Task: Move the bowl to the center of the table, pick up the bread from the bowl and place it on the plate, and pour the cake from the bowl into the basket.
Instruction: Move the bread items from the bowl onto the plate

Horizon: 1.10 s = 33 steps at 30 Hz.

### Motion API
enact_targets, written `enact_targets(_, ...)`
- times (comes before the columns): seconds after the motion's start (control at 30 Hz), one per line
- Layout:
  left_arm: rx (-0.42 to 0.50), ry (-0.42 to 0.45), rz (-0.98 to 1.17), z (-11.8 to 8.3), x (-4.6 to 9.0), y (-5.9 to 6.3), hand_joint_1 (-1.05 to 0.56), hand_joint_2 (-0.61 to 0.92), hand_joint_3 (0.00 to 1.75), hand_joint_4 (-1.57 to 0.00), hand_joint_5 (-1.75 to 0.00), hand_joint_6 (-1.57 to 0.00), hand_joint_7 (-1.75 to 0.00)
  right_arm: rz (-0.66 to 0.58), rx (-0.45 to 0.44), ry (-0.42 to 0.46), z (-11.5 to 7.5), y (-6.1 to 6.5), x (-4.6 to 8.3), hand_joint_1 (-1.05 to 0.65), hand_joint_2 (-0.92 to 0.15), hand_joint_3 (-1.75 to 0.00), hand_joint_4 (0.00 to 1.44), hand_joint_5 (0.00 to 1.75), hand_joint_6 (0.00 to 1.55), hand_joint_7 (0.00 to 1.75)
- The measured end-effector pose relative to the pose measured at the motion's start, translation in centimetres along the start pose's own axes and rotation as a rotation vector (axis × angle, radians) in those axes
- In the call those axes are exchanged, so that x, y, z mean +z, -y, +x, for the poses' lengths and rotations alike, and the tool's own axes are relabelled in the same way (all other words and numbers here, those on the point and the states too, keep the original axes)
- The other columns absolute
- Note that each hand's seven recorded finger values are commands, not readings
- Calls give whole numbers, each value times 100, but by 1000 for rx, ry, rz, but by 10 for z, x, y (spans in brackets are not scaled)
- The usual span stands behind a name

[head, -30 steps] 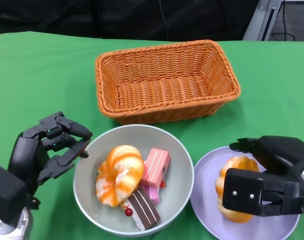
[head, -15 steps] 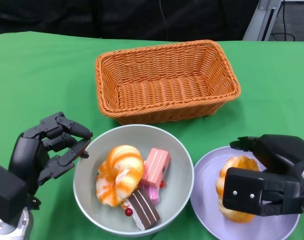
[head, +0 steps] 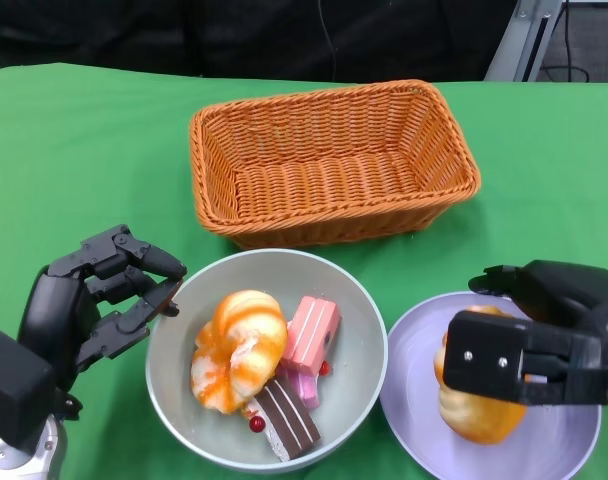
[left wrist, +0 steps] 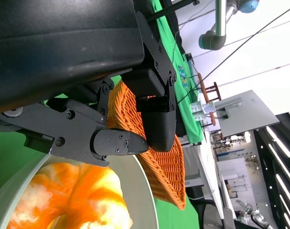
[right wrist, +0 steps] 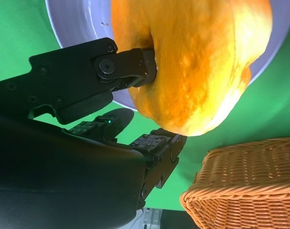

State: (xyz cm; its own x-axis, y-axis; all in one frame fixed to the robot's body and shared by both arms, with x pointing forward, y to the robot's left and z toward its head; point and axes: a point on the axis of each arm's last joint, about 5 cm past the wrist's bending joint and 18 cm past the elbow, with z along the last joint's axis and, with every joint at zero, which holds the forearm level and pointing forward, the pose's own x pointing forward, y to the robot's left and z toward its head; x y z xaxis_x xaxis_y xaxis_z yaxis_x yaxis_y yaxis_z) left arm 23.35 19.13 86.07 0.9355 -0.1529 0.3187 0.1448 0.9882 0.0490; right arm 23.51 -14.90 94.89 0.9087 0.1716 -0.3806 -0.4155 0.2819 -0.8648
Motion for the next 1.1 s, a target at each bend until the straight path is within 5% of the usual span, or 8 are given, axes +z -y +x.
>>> enact_targets(0.33, -5, -1, -2, 0, 0, 0, -20, 91, 33, -75, -146, -80, -107, 50, -110, -3, 0, -3, 5, -82, -92, -6, 81, 19, 63, 12)
enact_targets(0.4, -5, -3, -3, 0, 0, 0, -19, 90, 33, -75, -145, -80, -107, 44, -131, 4, 0, -4, 5, -80, -92, -3, 54, 76, 50, 60)
enact_targets(0.47, -5, -3, -2, 0, 0, 0, -20, 90, 34, -75, -145, -80, -107, 42, -135, 7, -1, -6, 5, -77, -92, -1, 40, 111, 49, 91)
enact_targets(0.57, -6, -2, -2, 1, 0, 0, -20, 90, 34, -74, -146, -80, -107, 26, -144, 28, -1, -8, 4, -69, -91, 0, 44, 135, 60, 115)
enact_targets(0.7, -6, -2, -3, 0, 1, 0, -19, 90, 34, -74, -146, -80, -107, 9, -157, 77, -1, -11, 3, -60, -92, -2, 58, 122, 67, 116)
enact_targets(0.93, -11, -2, -3, 0, 0, 0, -21, 90, 33, -75, -146, -81, -106, 22, -169, 99, 1, -14, 0, -53, -92, -6, 60, 123, 69, 110)
enact_targets(1.03, -11, -4, -4, 0, 0, 0, -21, 90, 33, -74, -146, -81, -107, 21, -173, 94, 2, -15, -1, -52, -92, -7, 67, 100, 79, 85)
enact_targets(1.1, -11, -5, -4, 0, 0, 0, -20, 90, 33, -74, -146, -81, -108, 21, -173, 94, 2, -15, -1, -51, -92, -9, 77, 65, 91, 47)
